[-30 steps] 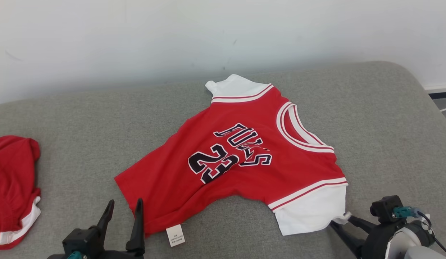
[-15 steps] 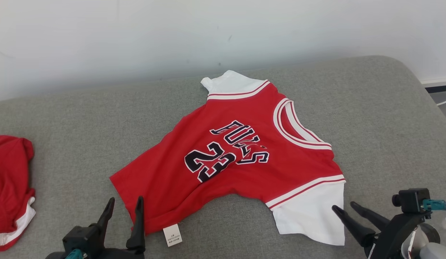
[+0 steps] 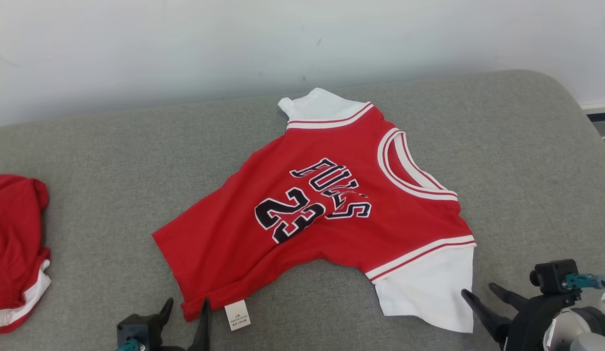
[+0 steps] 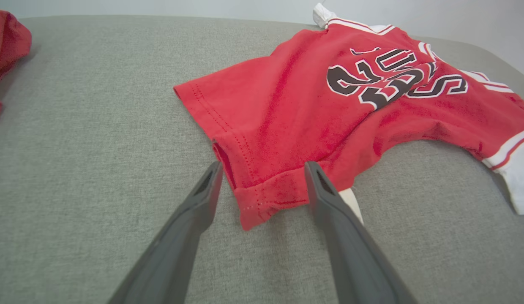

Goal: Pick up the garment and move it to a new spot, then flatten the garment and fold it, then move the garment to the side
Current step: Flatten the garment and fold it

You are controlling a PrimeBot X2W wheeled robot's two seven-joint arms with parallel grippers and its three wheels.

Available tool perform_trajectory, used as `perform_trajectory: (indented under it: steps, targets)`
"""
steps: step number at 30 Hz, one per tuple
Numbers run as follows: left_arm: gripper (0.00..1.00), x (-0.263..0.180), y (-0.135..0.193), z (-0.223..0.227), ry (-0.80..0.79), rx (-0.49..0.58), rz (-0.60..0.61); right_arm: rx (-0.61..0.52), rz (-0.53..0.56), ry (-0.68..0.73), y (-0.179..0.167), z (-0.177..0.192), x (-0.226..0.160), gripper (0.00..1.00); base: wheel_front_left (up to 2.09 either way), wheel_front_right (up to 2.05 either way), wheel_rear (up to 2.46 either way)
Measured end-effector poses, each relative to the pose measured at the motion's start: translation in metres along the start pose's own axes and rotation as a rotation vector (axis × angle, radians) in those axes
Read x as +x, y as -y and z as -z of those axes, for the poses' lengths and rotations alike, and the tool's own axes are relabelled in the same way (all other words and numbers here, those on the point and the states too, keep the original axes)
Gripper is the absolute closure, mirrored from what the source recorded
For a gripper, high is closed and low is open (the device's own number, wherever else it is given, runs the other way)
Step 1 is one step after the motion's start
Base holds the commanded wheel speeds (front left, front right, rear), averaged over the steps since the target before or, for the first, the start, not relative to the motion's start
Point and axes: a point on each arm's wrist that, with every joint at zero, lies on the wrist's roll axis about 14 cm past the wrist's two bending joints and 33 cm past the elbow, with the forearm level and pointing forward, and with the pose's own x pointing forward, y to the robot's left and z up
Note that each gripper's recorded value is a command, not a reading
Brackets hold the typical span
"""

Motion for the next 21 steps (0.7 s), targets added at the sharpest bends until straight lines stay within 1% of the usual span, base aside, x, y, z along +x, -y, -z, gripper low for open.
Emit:
perform_trajectory:
  steps: [7, 14, 16, 17, 18, 19, 20, 21]
  targets:
    - [0.00, 0.000, -0.004, 0.022, -0.092, -0.004, -0.013, -0.032, 0.022, -0.059, 0.000, 0.010, 0.003, 0.00, 0.00, 0.00, 0.00]
    - [0.00, 0.003, -0.005, 0.026, -0.118, 0.002, -0.014, -0.049, 0.042, -0.149, 0.000, 0.030, 0.003, 0.00, 0.00, 0.00, 0.00]
    - [0.12, 0.005, -0.005, 0.024, -0.117, 0.004, -0.013, -0.057, 0.044, -0.178, -0.001, 0.037, 0.003, 0.00, 0.00, 0.00, 0.00]
    - [0.50, 0.005, -0.004, 0.025, -0.118, 0.003, -0.012, -0.059, 0.045, -0.189, -0.002, 0.040, 0.003, 0.06, 0.00, 0.00, 0.00]
    - [0.69, 0.006, -0.003, 0.025, -0.120, 0.005, -0.009, -0.059, 0.046, -0.194, -0.003, 0.041, 0.004, 0.50, 0.00, 0.00, 0.00]
    - [0.93, 0.007, -0.003, 0.024, -0.116, 0.003, -0.008, -0.059, 0.050, -0.199, -0.003, 0.042, 0.004, 0.71, 0.00, 0.00, 0.00]
    - [1.00, 0.008, -0.002, 0.022, -0.114, -0.005, -0.008, -0.061, 0.051, -0.207, -0.003, 0.043, 0.005, 0.93, 0.00, 0.00, 0.00]
    - [1.00, 0.008, -0.001, 0.024, -0.122, -0.009, -0.001, -0.068, 0.051, -0.211, -0.003, 0.043, 0.006, 1.00, 0.00, 0.00, 0.00]
